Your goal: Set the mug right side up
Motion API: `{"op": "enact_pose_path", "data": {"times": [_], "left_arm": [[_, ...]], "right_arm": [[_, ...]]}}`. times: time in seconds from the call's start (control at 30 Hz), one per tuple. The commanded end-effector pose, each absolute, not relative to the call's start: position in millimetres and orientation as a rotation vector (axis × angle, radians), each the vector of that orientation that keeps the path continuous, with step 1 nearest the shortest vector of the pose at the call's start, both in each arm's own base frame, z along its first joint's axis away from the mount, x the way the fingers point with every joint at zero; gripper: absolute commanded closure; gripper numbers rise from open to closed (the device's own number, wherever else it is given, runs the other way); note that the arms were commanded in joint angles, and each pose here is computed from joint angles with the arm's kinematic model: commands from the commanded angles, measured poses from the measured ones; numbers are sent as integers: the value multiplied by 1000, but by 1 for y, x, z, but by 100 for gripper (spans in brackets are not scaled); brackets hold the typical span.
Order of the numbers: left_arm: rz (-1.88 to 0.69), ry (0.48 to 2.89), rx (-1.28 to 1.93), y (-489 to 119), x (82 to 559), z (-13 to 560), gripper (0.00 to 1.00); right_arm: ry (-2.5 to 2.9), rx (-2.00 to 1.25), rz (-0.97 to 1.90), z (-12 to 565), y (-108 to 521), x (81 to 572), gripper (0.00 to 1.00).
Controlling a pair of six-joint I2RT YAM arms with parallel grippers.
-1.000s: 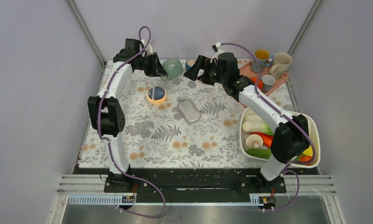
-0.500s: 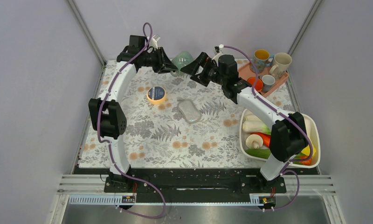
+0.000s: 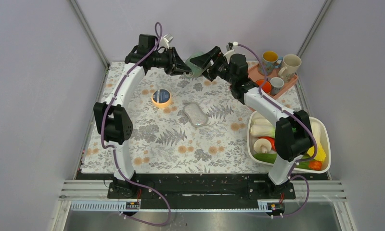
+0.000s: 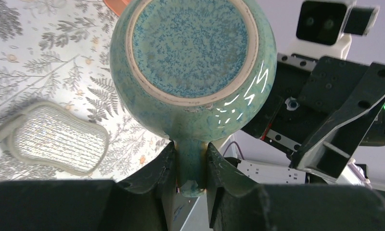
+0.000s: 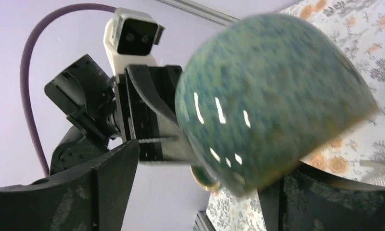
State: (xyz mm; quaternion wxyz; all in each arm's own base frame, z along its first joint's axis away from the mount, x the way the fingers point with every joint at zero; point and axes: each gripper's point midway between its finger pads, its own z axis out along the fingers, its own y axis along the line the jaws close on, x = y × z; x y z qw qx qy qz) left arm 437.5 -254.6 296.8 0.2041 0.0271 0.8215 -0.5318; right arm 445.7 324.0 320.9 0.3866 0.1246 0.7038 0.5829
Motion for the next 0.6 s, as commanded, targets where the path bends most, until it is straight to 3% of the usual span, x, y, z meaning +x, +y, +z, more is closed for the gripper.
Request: {"op": "enact_pose_path", "data": {"times": [0.0,0.07,0.17,0.23,0.27,0.3,0.43,0.53,0.57], "left_arm": [[-1607,2026,378,-274,397,388,100],[-1624,2031,393,-278,393,387,100],[-1621,2038,390,-278,393,383,100],[-1596,2035,386,-275,398,379,100],[-1567,2029,389,-272,402,378,100],[-1520,2036,389,-268,406,373,93],[-1199,2084,428,-245,425,349,32],[-969,2098,440,-222,444,337,9],[-900,2102,449,-215,448,333,5]], "right_arm": [[1587,275,1558,378,322,459,15],[1557,265,1548,385,319,465,36],[1526,260,1527,393,310,471,80],[1542,266,1471,389,298,476,100],[1564,270,1427,384,291,480,100],[1587,262,1375,380,284,483,100],[1729,188,1085,357,251,501,100],[1855,114,889,333,224,516,100],[1888,95,838,327,215,522,100]]}}
